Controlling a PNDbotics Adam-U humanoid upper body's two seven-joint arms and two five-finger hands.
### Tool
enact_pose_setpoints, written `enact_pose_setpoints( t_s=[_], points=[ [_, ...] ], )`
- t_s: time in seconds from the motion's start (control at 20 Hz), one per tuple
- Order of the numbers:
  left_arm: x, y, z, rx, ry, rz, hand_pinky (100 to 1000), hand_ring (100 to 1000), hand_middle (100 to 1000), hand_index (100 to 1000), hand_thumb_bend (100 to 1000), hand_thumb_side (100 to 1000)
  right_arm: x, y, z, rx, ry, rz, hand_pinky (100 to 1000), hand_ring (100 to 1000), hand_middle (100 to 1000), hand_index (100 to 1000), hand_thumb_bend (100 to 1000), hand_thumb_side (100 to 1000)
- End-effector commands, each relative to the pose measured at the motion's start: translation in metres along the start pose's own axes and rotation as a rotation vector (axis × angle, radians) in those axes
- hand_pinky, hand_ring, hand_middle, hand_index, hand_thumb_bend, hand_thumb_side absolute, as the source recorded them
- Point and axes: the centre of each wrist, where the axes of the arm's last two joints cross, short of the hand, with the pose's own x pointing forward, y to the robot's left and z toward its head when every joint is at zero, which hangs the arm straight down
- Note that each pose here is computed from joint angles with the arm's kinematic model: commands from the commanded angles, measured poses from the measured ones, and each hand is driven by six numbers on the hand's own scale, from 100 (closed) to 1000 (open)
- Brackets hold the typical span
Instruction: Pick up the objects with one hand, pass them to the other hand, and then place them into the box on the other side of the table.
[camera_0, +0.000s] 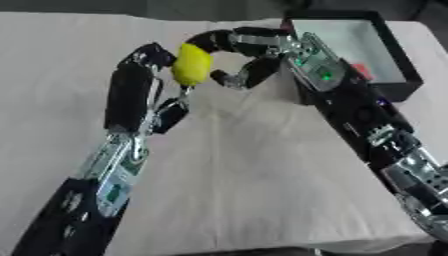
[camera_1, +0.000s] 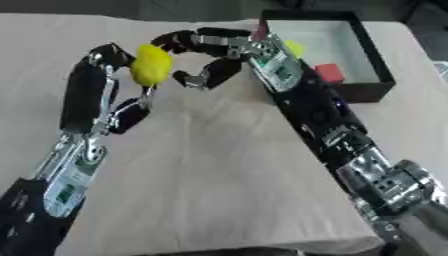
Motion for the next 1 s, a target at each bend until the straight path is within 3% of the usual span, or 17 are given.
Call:
enact_pose_setpoints(
  t_s=[0.05, 0.75, 0.8, 0.9, 1.0],
  points=[
    [0.001, 0.002, -0.005, 0.02, 0.012, -0.002, 587, 574, 489, 450, 100, 109, 0.005, -0.016, 0.01, 0.175, -0.114, 0.191, 1000, 1000, 1000, 1000, 100, 120],
    [0.0, -0.005, -0.001, 0.011, -0.009, -0.031, 588, 575, 487, 451, 100, 100, 0.01, -0.009, 0.002, 0.165, -0.169, 0.147, 1000, 1000, 1000, 1000, 100, 100],
    [0.0, -0.006, -0.001, 0.01, -0.009, -0.034, 587, 575, 487, 451, 100, 100, 0.011, -0.01, 0.002, 0.163, -0.177, 0.147, 1000, 1000, 1000, 1000, 100, 238],
    [-0.001, -0.006, -0.001, 0.011, -0.01, -0.038, 587, 575, 486, 452, 100, 100, 0.013, -0.01, 0.001, 0.16, -0.192, 0.147, 1000, 1000, 1000, 1000, 100, 433],
    [-0.001, -0.005, -0.002, 0.013, -0.013, -0.046, 588, 575, 486, 452, 100, 100, 0.013, -0.009, 0.0, 0.163, -0.199, 0.144, 1000, 1000, 1000, 1000, 100, 508]
  ],
)
